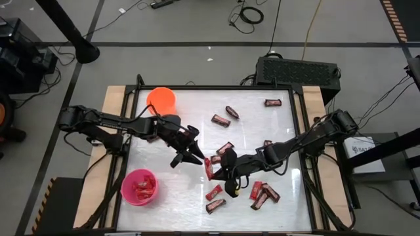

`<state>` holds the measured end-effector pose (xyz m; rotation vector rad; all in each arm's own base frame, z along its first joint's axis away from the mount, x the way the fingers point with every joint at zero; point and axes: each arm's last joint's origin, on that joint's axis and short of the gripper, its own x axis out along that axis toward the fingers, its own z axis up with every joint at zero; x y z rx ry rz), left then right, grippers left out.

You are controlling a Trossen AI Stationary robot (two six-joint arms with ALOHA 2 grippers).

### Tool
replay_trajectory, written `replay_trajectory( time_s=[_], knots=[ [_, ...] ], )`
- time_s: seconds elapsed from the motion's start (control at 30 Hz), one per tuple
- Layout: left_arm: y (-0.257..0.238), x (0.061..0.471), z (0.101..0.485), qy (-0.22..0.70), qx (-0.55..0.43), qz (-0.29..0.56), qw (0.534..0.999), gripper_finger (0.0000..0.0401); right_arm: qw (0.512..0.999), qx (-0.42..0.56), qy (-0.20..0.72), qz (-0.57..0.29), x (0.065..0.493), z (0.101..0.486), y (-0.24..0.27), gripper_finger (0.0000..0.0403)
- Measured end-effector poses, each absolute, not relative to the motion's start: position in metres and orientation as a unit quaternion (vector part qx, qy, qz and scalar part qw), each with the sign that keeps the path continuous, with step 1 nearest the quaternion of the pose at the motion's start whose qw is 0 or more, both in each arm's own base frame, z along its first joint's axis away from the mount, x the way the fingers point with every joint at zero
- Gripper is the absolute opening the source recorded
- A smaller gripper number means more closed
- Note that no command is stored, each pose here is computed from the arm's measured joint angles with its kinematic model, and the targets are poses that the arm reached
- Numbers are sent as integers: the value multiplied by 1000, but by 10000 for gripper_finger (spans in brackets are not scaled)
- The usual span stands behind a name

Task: Sort candy by brand, put in halloween buckets
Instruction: Put the red chocolate bar into the pink bucket

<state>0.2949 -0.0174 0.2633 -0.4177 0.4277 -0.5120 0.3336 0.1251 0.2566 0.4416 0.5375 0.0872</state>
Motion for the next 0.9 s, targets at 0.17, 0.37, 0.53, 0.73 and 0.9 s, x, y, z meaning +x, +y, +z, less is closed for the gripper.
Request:
replay_trajectory(
  time_s=[0.17, 0.37, 0.53, 0.73, 0.9],
  knots=[
    [-17, 296, 264, 202, -201, -234, 930, 146, 937, 217, 271, 33, 334, 255, 122, 0],
    [-15, 296, 264, 200, -198, -207, 937, 146, 938, 214, 270, 35, 334, 255, 122, 0],
    [-14, 297, 263, 201, -209, -192, 938, 146, 938, 214, 270, 34, 334, 255, 122, 0],
    [-15, 297, 262, 205, -221, -191, 934, 146, 939, 210, 269, 33, 335, 255, 120, 0],
    [-18, 306, 252, 217, -243, -207, 923, 146, 940, 209, 268, 26, 337, 255, 115, 0]
  ],
)
